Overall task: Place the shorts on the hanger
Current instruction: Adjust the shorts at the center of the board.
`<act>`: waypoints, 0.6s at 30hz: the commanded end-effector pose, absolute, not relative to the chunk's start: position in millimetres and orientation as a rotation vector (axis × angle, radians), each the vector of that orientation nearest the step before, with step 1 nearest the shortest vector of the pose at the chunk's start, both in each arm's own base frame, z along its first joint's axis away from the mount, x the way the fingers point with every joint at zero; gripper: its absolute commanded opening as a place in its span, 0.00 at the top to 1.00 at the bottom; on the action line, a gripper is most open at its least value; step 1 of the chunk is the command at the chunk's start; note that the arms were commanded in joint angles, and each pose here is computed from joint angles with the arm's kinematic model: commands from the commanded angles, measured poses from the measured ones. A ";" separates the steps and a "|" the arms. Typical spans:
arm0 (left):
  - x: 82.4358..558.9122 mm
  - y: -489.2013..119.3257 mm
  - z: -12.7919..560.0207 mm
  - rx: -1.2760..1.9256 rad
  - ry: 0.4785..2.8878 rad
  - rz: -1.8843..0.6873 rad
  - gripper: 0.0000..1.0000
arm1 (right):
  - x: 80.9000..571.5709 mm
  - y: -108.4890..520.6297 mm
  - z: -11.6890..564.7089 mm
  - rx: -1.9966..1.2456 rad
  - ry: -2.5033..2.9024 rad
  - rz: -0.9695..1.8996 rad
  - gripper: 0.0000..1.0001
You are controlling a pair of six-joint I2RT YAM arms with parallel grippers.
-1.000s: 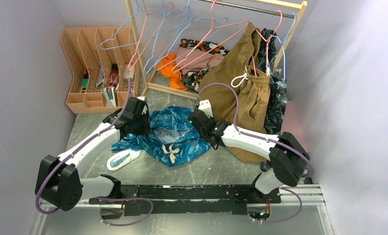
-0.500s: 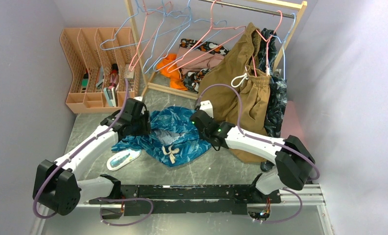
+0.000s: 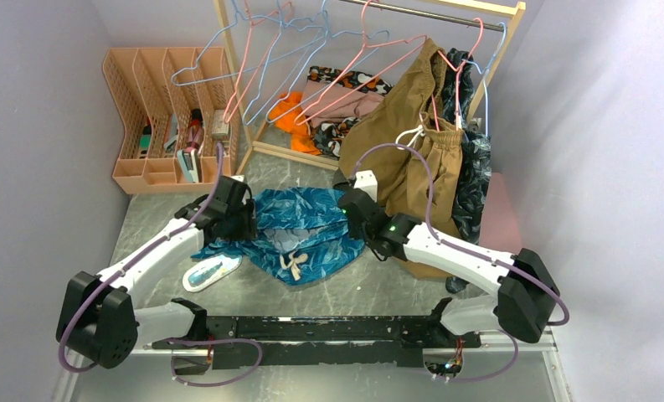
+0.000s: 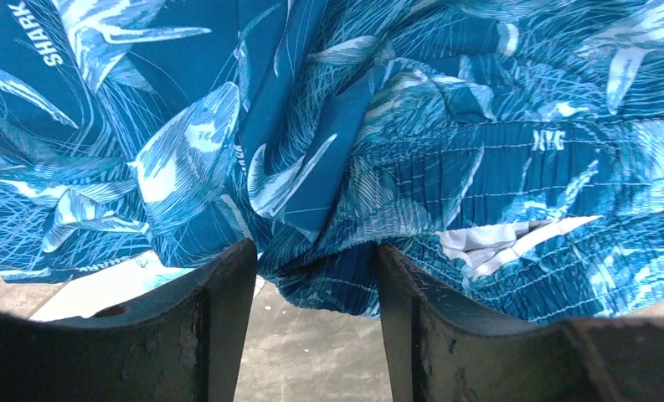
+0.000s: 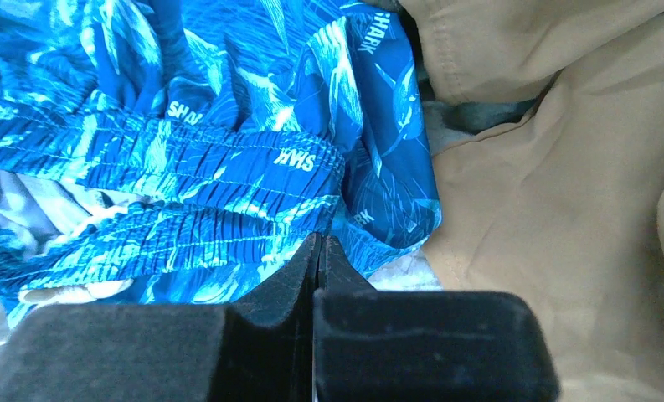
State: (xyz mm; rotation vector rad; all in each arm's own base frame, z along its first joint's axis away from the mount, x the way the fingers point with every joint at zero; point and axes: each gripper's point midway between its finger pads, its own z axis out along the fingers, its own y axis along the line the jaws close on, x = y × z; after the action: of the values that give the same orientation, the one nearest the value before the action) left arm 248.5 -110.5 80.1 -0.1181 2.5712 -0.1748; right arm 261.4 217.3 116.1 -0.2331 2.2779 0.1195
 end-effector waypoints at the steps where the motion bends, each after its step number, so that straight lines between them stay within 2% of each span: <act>1: 246.3 -113.4 69.5 -0.124 2.598 -0.201 0.42 | 260.3 209.6 131.1 -0.185 2.243 0.142 1.00; 3: 247.6 -115.2 68.2 -0.117 2.599 -0.209 0.43 | 258.5 211.0 137.0 -0.180 2.231 0.174 1.00; 5: 249.6 -119.1 68.3 -0.102 2.598 -0.231 0.50 | 256.1 213.4 140.6 -0.184 2.224 0.210 1.00; 9: 253.5 -128.0 71.4 -0.080 2.583 -0.289 0.81 | 252.7 219.2 147.1 -0.201 2.202 0.279 1.00; 11: 256.1 -128.7 75.8 -0.081 2.566 -0.295 0.92 | 252.1 221.9 150.3 -0.214 2.191 0.303 1.00; 16: 261.0 -125.0 89.5 -0.081 2.521 -0.276 0.93 | 248.1 227.2 146.1 -0.310 2.200 0.314 1.00; 17: 261.4 -123.9 89.5 -0.081 2.524 -0.265 0.93 | 245.4 230.6 141.7 -0.351 2.209 0.325 0.95; 18: 262.2 -123.2 89.6 -0.083 2.527 -0.257 0.93 | 243.3 232.4 136.3 -0.379 2.225 0.326 0.85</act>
State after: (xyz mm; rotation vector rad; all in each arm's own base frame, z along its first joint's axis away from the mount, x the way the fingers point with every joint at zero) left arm 249.3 -121.4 73.4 -0.0914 2.5841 -0.2422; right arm 248.4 224.0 145.1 -0.2676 2.2128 0.2920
